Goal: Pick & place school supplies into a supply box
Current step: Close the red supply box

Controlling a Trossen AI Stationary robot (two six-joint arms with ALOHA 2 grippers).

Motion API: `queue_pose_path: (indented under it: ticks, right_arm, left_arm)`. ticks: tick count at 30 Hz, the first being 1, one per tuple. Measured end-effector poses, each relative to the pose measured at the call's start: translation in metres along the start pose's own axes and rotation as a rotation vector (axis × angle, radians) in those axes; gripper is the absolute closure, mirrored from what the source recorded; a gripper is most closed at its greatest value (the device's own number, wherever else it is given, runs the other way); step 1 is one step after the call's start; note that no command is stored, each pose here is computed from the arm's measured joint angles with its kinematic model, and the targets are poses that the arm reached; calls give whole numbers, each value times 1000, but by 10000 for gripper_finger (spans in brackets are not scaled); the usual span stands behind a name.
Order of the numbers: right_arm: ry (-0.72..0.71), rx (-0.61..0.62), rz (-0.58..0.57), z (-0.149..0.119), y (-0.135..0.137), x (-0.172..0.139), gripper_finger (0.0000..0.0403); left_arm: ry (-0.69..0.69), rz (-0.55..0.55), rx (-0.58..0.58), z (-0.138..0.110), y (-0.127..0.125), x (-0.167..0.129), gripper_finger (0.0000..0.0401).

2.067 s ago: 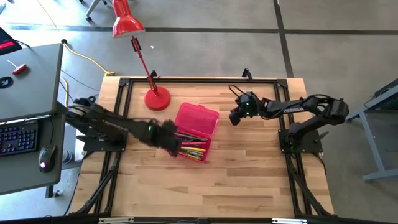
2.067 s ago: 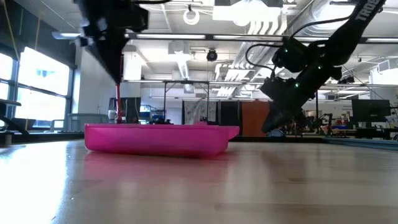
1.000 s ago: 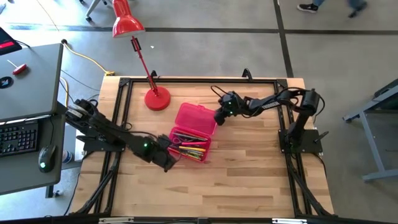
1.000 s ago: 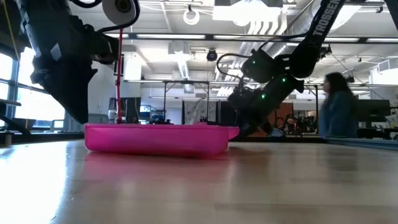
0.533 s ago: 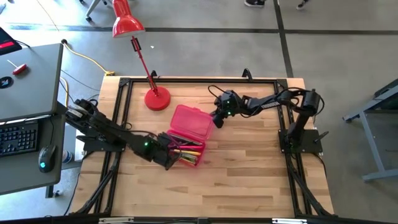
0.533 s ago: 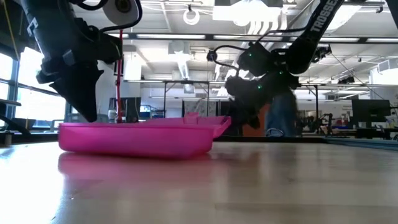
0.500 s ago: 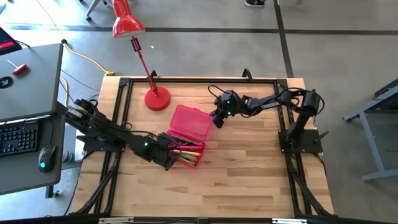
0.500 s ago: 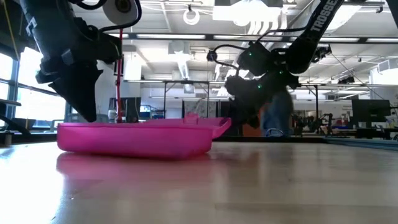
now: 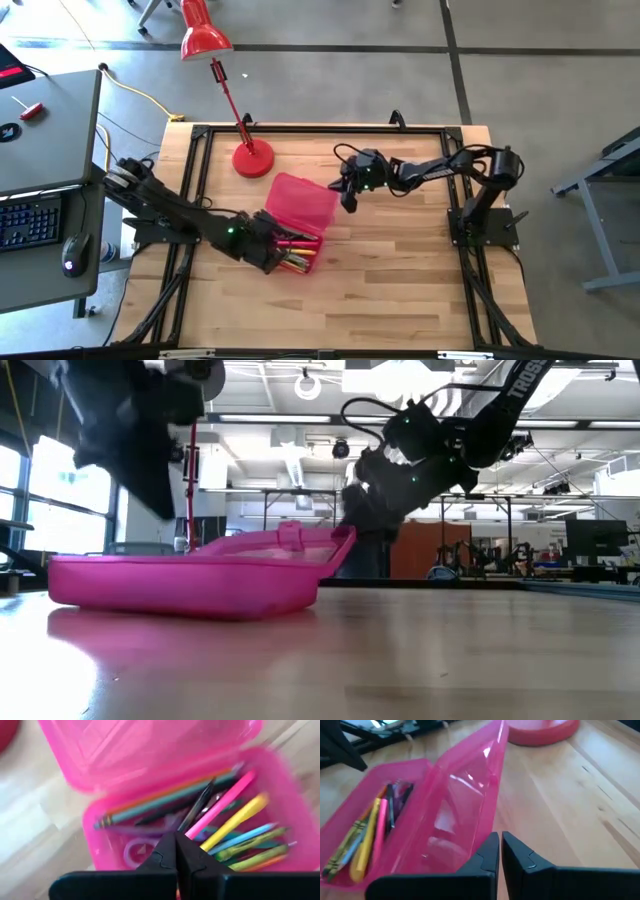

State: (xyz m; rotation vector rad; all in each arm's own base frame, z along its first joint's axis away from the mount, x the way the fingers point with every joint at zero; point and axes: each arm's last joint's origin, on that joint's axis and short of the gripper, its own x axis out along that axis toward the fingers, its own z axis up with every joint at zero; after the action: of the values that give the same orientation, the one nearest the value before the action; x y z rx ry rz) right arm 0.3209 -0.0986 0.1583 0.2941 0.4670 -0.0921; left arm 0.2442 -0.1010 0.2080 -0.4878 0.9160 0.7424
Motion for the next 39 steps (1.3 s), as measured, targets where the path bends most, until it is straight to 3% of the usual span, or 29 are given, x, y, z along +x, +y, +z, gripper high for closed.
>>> queue_pose_path:
  ticks: [6, 11, 17, 23, 28, 32, 36, 39]
  right_arm:
    - [-2, -21, 63, 1, 9, 0, 403]
    - [-53, -46, 189, 6, 26, 2, 403]
    - [-114, -77, 324, 8, 60, 5, 403]
    - [-125, -130, 346, 14, 107, 10, 403]
    - [-128, -241, 316, 33, 152, 18, 403]
    - [-40, -330, 242, 49, 175, 18, 403]
    - [80, -401, 40, 58, 175, 8, 403]
    - [149, -379, -93, 58, 159, 3, 403]
  left_arm:
    - [-114, 4, 44, 16, -4, -47, 371]
    - [-192, 20, 87, 27, -5, -84, 381]
    - [-249, 27, 112, 38, -3, -113, 374]
    - [-272, 67, 134, 51, 4, -133, 381]
    - [-268, 52, 124, 58, 6, -146, 383]
    - [-155, -15, 100, 46, 3, -153, 378]
    - [32, -31, 38, 7, -9, -148, 386]
    - [142, 8, -53, -32, -19, -143, 388]
